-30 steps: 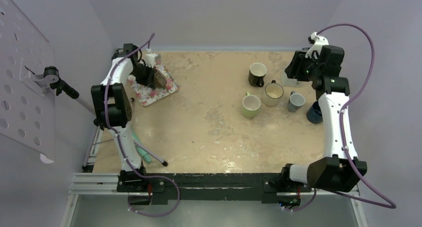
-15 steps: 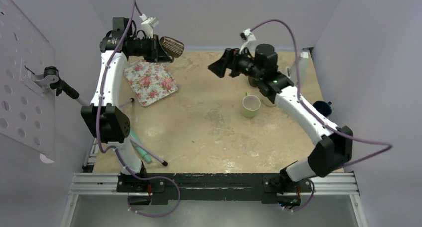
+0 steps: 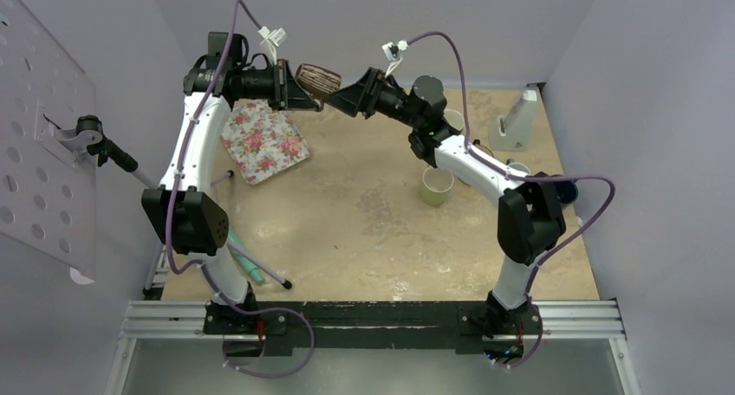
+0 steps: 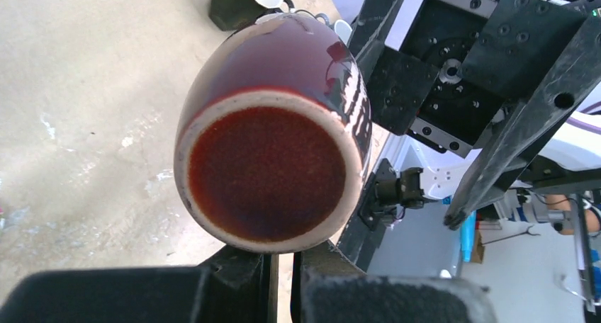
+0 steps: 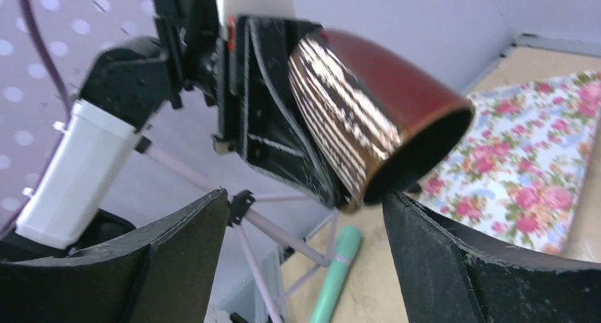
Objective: Turn the mug right side up
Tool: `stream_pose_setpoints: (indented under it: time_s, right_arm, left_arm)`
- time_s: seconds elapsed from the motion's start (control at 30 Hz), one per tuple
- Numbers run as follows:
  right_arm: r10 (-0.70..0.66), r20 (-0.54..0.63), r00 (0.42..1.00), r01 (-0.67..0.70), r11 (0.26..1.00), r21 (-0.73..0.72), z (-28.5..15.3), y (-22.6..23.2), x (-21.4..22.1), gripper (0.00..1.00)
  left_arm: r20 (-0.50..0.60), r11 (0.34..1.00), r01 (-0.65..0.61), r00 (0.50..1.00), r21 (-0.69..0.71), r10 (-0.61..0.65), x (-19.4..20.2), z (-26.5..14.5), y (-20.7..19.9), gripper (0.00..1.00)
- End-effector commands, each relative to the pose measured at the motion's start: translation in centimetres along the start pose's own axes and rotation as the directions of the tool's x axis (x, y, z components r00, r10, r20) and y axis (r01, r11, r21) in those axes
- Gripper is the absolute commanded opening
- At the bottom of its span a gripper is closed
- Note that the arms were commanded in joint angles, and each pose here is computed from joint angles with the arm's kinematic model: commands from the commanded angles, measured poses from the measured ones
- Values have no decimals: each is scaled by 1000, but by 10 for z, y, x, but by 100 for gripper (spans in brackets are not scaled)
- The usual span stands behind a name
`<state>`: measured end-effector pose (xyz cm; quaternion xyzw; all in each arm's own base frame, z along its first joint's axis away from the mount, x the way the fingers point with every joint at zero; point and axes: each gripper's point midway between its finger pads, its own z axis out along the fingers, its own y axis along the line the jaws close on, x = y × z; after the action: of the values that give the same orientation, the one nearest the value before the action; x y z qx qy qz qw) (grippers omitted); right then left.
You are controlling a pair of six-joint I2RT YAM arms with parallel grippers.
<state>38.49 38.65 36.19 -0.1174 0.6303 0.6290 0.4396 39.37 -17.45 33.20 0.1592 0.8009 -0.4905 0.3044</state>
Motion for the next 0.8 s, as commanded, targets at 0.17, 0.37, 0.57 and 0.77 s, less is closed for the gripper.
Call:
stream_pose_setpoints:
  time_s: [0.17, 0.37, 0.57, 0.77]
  right_arm:
    - [18, 95, 995, 5, 972, -235, 24, 50, -46, 72]
    - [-7, 80, 997, 22, 982, -190, 24, 43, -54, 0]
    - [-186, 30, 982, 163, 922, 351, -42, -41, -77, 0]
    - [-139, -340, 930, 359, 540, 761, -138, -134, -31, 0]
  left_arm:
    - [5, 989, -62, 998, 137, 62, 4, -5, -47, 0]
    - [-49, 992, -43, 998, 121, 49, 23, 4, -38, 0]
    - [-153, 969, -204, 971, -142, 182, 41, -14, 9, 95]
    - [-233, 899, -248, 957, -360, 170, 48, -26, 58, 100]
